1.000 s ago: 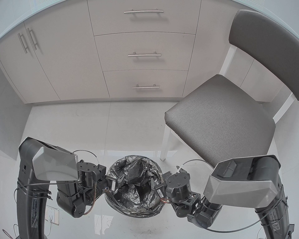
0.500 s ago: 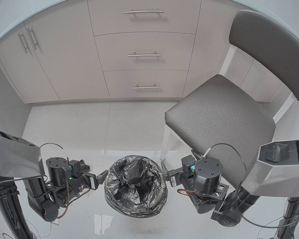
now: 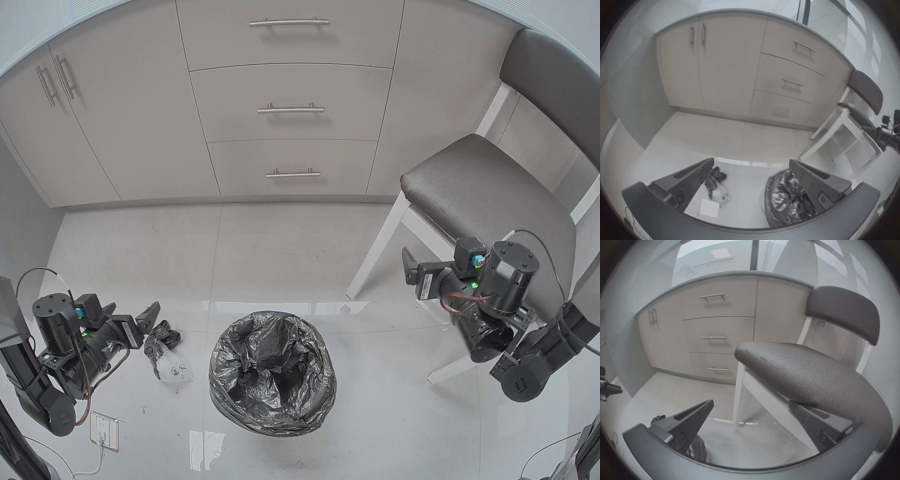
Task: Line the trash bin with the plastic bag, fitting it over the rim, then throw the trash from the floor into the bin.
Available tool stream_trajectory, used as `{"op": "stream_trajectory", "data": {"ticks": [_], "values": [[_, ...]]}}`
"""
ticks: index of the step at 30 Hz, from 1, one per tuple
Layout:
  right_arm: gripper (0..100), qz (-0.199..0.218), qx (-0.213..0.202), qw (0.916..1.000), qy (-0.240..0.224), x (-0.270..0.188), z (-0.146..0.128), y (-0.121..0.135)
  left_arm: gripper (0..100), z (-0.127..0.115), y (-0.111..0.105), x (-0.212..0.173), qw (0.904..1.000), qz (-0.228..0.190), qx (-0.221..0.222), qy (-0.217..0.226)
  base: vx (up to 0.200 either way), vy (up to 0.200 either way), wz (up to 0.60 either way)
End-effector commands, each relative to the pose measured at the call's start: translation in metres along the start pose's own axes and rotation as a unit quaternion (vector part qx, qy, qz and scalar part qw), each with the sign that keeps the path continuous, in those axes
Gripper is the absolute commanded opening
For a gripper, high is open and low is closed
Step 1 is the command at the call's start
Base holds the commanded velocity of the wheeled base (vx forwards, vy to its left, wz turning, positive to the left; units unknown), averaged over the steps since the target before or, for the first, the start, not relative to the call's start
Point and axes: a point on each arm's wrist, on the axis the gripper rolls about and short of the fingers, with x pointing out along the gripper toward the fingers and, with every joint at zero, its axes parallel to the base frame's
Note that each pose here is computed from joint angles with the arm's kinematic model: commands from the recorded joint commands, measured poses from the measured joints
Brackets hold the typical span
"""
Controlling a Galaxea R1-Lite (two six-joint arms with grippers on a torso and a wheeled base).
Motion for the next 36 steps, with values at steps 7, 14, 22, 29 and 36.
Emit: {"op": "stream_trajectory", "data": {"ticks": [7,14,22,29,36], "values": [[100,0.013,0.038,0.9990,-0.022,-0.015,0.012,0.003,100,0.015,0.009,-0.007,0.9992,0.017,-0.005,-0.035,0.000,0.000,0.00],[100,0.014,0.035,0.9992,-0.014,-0.014,0.006,0.004,100,0.011,0.008,-0.003,0.9995,0.016,-0.005,-0.026,0.000,0.000,0.00],[100,0.024,0.023,0.9994,0.003,-0.015,-0.008,0.013,100,0.011,0.008,-0.002,0.9995,0.016,-0.004,-0.027,0.000,0.000,0.00],[100,0.020,0.029,0.9994,-0.006,-0.015,0.000,0.012,100,0.011,0.008,0.001,0.9995,0.014,-0.005,-0.027,0.000,0.000,0.00],[100,-0.014,0.072,0.9952,-0.065,-0.008,0.040,-0.009,100,0.015,0.015,0.006,0.9990,0.027,-0.009,-0.035,0.000,0.000,0.00]]}}
